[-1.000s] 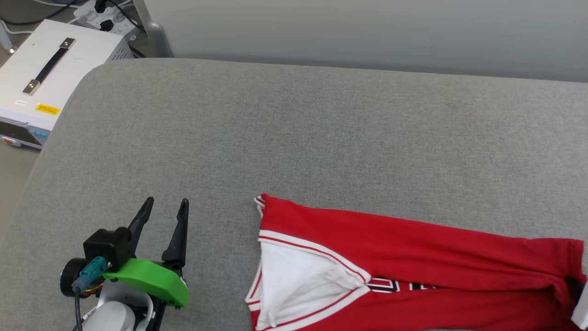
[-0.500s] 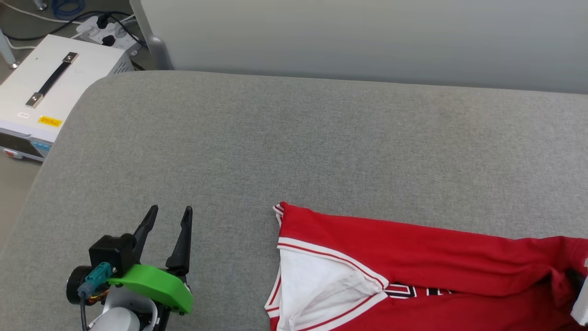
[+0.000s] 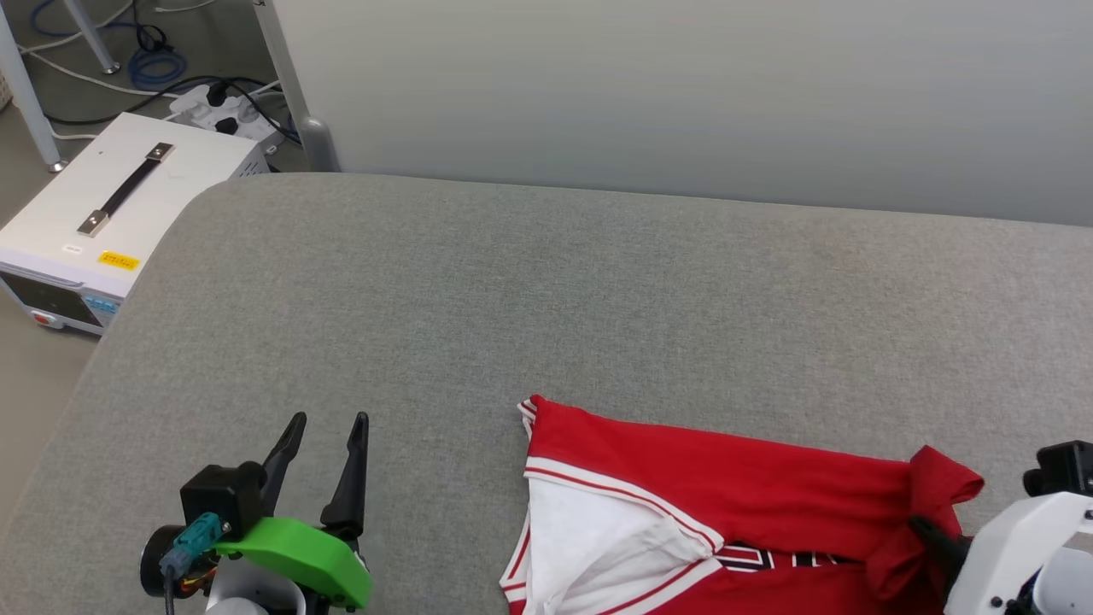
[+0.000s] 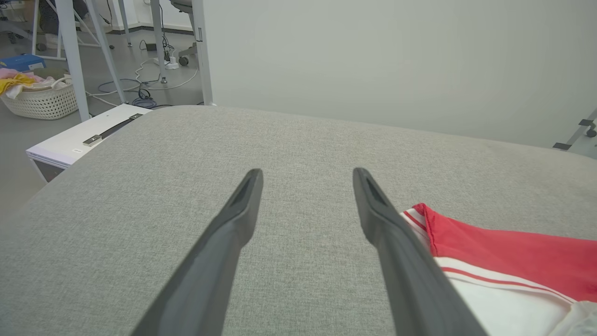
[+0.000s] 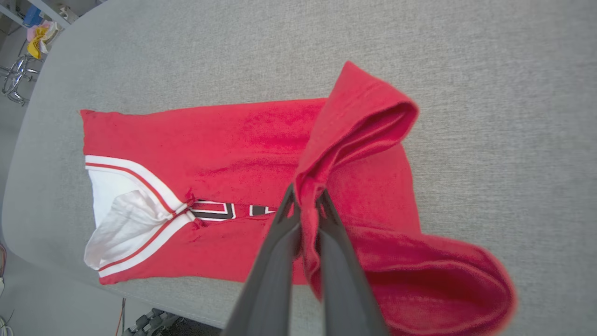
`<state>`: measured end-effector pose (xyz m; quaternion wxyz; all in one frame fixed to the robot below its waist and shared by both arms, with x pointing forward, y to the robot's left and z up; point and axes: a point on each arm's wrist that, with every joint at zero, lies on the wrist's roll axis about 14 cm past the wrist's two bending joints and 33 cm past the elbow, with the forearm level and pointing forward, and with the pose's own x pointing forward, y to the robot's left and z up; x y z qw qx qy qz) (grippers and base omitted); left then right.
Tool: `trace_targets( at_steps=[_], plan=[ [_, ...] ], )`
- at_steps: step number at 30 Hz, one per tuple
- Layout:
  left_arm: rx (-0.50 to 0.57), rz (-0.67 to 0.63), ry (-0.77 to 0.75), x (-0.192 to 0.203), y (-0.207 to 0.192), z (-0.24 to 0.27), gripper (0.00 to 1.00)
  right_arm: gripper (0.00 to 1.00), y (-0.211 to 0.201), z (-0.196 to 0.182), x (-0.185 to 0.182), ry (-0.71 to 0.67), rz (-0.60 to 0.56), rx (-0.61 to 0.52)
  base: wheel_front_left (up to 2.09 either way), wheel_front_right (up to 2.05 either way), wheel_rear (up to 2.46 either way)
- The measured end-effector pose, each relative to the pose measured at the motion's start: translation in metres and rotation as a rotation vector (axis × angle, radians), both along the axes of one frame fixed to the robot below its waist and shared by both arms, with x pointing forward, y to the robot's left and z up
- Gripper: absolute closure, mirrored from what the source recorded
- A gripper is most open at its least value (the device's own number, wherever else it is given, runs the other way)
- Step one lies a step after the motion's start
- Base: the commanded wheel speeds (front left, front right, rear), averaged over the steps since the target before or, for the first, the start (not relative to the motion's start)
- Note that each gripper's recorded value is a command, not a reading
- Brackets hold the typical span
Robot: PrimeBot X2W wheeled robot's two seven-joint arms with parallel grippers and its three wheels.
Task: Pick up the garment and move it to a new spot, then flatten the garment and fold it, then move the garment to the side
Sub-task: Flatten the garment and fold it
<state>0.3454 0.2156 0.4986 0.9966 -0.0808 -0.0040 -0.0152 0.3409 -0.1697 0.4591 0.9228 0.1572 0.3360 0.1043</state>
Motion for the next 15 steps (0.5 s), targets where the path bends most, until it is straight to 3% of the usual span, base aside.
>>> trace_targets(
  at_steps=[8,15],
  plan=[
    [-0.007,0.022,-0.003,-0.009,0.006,0.0,0.0,1.0,0.055,0.012,-0.002,-0.017,0.109,0.121,0.0,0.0,0.0],
    [-0.008,0.036,-0.004,-0.015,0.01,0.0,0.0,1.0,0.113,0.017,-0.007,-0.031,0.218,0.323,0.0,0.0,0.0]
  ],
)
